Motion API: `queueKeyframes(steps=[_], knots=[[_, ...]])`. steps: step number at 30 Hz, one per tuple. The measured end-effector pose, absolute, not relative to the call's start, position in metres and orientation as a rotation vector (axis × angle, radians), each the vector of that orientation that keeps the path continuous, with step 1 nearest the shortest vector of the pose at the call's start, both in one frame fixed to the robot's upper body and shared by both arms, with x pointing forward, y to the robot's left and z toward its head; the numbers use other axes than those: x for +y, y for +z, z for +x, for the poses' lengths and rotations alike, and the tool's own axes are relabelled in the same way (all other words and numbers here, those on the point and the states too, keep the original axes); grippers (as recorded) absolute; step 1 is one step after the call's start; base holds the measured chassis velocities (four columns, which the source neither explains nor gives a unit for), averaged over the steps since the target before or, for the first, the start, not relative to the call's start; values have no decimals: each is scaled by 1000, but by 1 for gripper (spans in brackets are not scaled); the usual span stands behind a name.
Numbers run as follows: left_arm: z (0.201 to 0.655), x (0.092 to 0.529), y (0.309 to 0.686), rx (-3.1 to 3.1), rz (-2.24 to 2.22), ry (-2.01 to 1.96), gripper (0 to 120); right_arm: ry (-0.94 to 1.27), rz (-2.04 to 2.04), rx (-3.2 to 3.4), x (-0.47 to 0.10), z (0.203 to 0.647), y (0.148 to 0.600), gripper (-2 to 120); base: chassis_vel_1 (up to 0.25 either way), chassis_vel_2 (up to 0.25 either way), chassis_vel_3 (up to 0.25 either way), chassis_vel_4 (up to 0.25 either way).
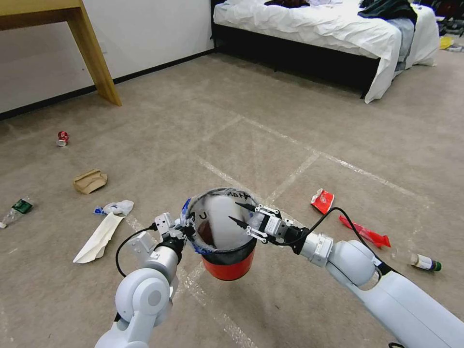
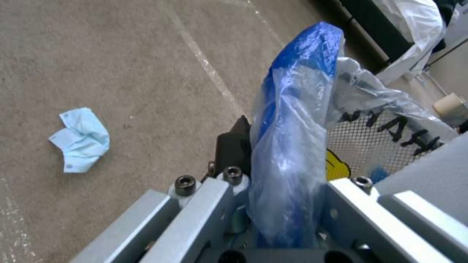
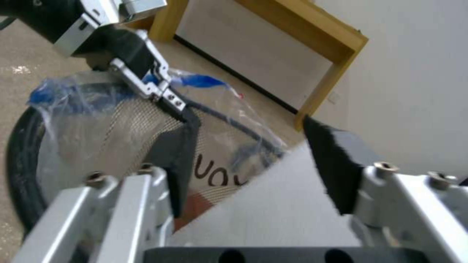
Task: Pick up the trash bin and place the garbage on the floor into it.
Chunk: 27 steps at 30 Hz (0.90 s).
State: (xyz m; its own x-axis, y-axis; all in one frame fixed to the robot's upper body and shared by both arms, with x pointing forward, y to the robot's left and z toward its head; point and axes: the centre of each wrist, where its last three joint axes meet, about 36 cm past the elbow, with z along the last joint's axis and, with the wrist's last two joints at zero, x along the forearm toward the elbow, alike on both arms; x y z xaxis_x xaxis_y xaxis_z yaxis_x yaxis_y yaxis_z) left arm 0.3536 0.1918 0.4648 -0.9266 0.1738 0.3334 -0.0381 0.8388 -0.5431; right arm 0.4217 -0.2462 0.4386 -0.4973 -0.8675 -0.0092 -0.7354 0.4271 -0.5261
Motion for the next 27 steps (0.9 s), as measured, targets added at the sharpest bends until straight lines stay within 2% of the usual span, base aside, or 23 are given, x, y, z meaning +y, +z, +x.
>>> queueKeyframes(steps=[1,3,4,7,8,10,27], knots=[[354,192,465,-2645,-101,792,4,-677,-1389,2405,-246,422,439,60,0,0,0,0],[354,193,465,-2646,-100,797,4,-676,-1394,2408,-246,421,437,70,0,0,0,0],[354,193,465,-2646,-100,797,4,-676,-1394,2408,-246,421,437,70,0,0,0,0],[355,194,466,-2648,-97,801,4,-676,-1400,2413,-246,421,434,86,0,0,0,0],[355,194,466,-2648,-97,801,4,-676,-1400,2413,-246,421,434,86,0,0,0,0],[355,195,466,-2650,-96,802,4,-674,-1401,2413,-245,421,434,93,0,0,0,0],[359,198,462,-2655,-67,802,4,-649,-1374,2420,-246,422,440,95,0,0,0,0]])
